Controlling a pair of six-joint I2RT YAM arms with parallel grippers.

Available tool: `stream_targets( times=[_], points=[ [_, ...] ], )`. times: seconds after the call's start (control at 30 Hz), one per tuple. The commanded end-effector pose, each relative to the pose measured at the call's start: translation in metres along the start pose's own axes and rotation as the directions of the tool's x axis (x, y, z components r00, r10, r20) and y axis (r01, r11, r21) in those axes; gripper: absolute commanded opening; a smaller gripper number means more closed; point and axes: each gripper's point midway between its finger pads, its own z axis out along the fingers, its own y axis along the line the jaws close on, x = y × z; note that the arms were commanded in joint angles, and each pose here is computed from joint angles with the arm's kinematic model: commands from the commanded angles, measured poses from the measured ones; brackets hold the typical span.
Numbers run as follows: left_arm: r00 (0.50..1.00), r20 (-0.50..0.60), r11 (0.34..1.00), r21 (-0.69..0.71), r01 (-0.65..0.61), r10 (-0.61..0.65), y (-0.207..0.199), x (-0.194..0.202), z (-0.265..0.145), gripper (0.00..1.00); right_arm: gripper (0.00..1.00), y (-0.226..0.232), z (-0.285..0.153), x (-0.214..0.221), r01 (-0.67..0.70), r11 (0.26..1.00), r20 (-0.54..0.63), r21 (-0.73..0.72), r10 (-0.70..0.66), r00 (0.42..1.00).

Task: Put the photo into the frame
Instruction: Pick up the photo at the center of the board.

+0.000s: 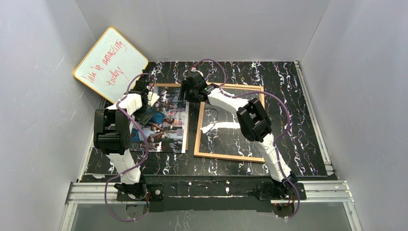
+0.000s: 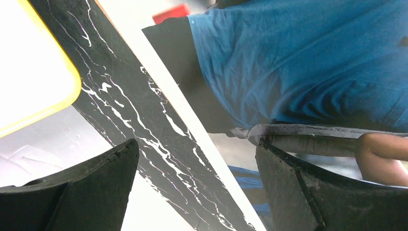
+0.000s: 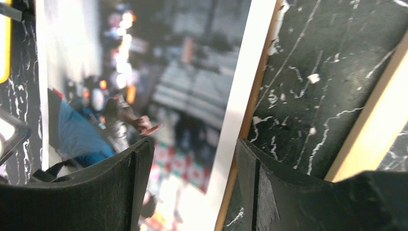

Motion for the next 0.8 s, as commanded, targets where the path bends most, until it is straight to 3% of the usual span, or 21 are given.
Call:
stream_targets(
  times=[0.0,0.2,0.4,0.57,0.77],
  points=[
    [1.0,-0.024,0.994,0.113,-0.008,0.011,-0.032,0.008,0.017,0.9,0.7,0.061,-0.032,-0.021,0.055,0.991,0.061,-0.12,-0.048,0.997],
    [1.0,-0.026,0.993,0.117,-0.011,0.014,-0.033,0.008,0.018,0.9,0.7,0.043,-0.016,0.002,0.141,0.99,0.02,-0.002,-0.141,0.99],
    [1.0,-0.027,0.993,0.115,-0.012,0.015,-0.033,0.008,0.018,0.9,0.67,0.047,-0.018,0.004,0.144,0.989,0.037,-0.035,-0.143,0.989],
    [1.0,-0.025,0.994,0.111,-0.012,0.015,-0.031,0.008,0.016,0.9,0.51,0.057,-0.021,-0.005,0.138,0.987,0.067,-0.077,-0.133,0.989],
    [1.0,-0.009,0.994,0.111,0.011,-0.01,-0.019,0.001,0.004,0.9,0.18,0.068,-0.034,-0.018,0.129,0.985,0.082,-0.112,-0.121,0.989]
  ],
)
